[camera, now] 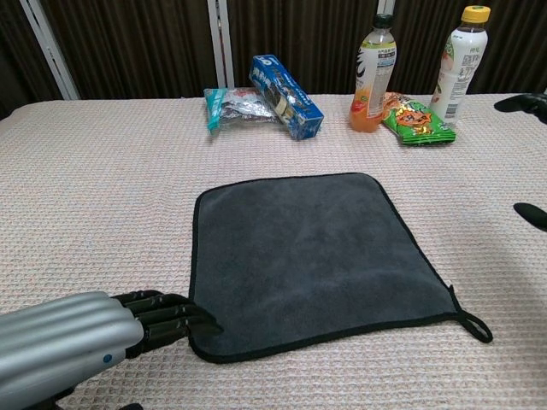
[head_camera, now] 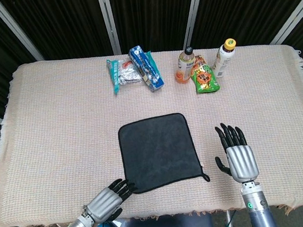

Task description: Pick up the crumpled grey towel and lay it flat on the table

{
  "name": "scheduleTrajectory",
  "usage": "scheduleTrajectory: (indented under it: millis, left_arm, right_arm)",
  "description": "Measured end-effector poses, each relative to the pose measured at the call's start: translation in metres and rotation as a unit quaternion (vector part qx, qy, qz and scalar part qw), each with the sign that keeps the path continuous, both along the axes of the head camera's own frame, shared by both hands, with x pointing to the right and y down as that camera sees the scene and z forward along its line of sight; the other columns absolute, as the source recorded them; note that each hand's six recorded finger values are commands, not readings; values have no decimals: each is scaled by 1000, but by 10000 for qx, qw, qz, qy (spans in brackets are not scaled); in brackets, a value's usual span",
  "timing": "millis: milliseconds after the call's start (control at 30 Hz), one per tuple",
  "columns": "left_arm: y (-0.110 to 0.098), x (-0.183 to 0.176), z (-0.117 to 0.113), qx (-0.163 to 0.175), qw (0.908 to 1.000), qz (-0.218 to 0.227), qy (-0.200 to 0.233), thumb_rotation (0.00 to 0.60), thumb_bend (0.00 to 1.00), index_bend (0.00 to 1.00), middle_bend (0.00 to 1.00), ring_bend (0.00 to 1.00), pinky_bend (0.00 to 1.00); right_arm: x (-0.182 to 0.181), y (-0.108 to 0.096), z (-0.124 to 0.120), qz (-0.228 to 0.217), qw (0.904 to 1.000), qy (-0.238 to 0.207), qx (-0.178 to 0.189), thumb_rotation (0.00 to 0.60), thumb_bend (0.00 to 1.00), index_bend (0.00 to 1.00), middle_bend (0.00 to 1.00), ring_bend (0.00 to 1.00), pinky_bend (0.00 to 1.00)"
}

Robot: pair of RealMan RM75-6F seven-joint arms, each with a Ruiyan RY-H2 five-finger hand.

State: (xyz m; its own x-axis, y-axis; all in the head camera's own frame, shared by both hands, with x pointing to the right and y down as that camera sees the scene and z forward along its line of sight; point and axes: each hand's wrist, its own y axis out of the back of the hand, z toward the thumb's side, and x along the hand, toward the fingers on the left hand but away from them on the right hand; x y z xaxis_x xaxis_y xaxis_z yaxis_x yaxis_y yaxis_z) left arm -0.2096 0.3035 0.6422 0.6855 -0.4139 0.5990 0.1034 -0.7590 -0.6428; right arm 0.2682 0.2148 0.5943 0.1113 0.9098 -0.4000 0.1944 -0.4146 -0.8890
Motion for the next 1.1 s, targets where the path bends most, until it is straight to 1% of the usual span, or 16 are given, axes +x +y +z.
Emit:
scheduleTrajectory:
  millis: [33,100,300,433,567,633,767,933,967,1100]
  left_arm:
    - [-1,0,-2,26,10000,-44,54,600,317,0,6,0,76]
    - [-3,0,-5,57,9998,-119,172,600,293,0,6,0,76]
    - [-10,-7,-15,166,9989,-262,359,600,292,0,9,0,76]
    - [-23,-17,-19,410,9974,-487,341,600,315,0,9,0,76]
    - [-43,-26,-15,708,9949,-692,178,600,365,0,9,0,76]
    - [-54,-28,-12,859,9937,-721,78,600,385,0,10,0,76]
    - [-83,-29,-3,1194,9899,-739,-188,600,395,4,11,0,76]
    - [-113,-27,13,1324,9868,-776,-524,600,420,14,14,0,76]
    - [-119,-27,20,1343,9859,-752,-653,600,427,15,14,0,76]
    - [-129,-28,38,1334,9843,-649,-961,600,451,26,20,0,76]
  right_arm:
    - [0,0,0,-7,10000,3,2,600,359,0,0,0,43]
    - [-1,2,0,-19,10000,2,-8,600,359,0,0,0,43]
    - [-1,6,0,-27,10000,2,-17,600,360,0,0,0,43]
    - [-1,5,0,-32,10000,-15,-16,600,359,0,0,0,43]
    - [-2,3,-1,-55,10000,-13,0,600,359,0,0,0,43]
    - [-2,2,-1,-61,10000,-5,12,600,360,0,0,0,43]
    - [0,-1,-2,-32,10000,-1,43,600,359,0,0,0,43]
    - [5,-7,-1,21,10000,0,41,600,359,0,0,0,43]
    - [6,-8,0,19,10000,10,41,600,359,0,0,0,43]
    - [9,-12,3,16,10000,43,14,600,359,0,0,0,43]
